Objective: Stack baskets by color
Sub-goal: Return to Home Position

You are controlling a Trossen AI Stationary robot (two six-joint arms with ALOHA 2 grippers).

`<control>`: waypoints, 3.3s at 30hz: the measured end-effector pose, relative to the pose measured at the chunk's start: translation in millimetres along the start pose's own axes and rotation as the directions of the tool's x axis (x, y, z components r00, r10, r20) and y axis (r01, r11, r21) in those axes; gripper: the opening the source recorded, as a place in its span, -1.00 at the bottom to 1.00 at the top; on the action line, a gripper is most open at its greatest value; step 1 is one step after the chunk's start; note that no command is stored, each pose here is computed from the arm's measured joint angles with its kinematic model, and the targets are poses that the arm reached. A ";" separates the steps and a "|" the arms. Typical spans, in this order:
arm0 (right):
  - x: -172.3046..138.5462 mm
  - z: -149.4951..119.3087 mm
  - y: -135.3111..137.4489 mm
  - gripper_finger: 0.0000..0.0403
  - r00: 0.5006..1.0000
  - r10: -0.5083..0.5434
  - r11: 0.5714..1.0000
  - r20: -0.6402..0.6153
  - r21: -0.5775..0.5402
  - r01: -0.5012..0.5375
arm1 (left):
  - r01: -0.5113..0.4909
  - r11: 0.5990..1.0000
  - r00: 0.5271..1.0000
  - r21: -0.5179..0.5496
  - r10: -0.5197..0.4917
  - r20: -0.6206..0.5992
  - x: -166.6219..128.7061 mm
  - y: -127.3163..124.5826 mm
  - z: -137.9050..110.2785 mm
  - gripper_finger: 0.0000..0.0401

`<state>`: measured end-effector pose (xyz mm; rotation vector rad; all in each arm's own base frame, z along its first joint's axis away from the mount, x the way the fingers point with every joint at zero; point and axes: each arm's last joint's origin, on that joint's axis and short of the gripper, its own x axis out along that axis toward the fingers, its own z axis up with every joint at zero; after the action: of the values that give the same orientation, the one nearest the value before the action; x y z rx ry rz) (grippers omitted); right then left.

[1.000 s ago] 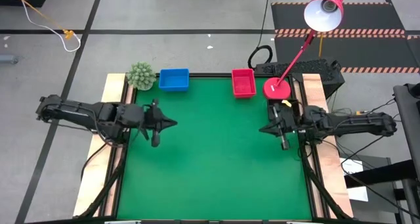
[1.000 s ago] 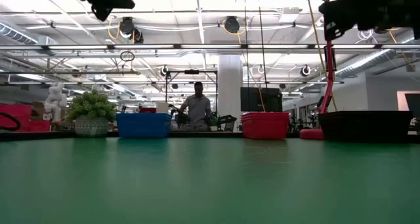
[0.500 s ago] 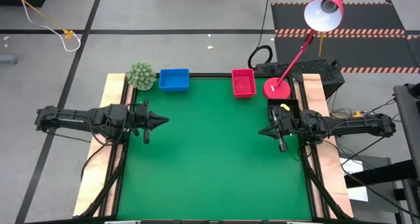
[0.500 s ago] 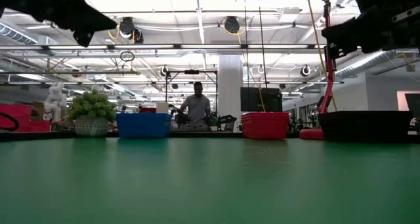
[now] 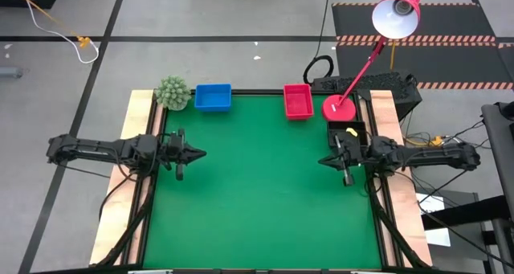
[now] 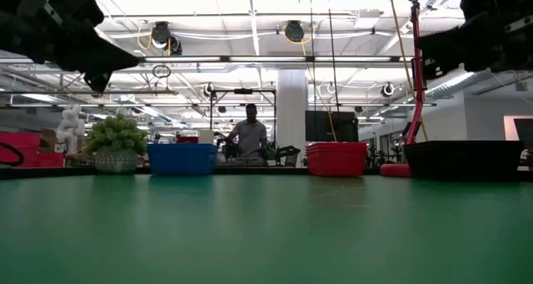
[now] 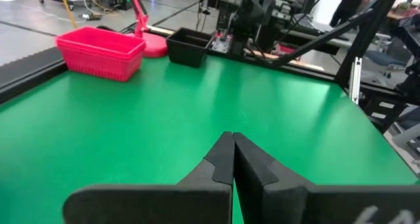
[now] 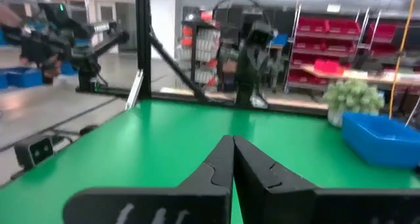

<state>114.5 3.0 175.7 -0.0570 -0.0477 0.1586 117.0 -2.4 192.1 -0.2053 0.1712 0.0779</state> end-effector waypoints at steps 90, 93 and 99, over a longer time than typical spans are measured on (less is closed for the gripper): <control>-18.6 -1.9 -2.6 -1.00 0.979 -0.204 0.978 0.000 -0.039 0.204 | -0.025 0.983 0.978 0.180 -0.014 0.207 -15.2 10.5 -24.1 -1.00; -18.6 -1.9 -2.5 -1.00 0.979 -0.203 0.978 0.000 -0.039 0.203 | -0.029 0.983 0.978 0.179 -0.009 0.207 -15.2 10.9 -24.1 -0.99; -18.6 -2.0 -2.6 -1.00 0.979 -0.204 0.978 0.000 -0.039 0.204 | -0.012 0.987 0.979 0.163 -0.022 0.204 -15.2 10.5 -24.2 -0.93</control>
<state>96.6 -2.7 173.1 -0.0905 -0.0520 -0.0474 97.2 2.0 169.3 -0.0329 -0.0297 0.0792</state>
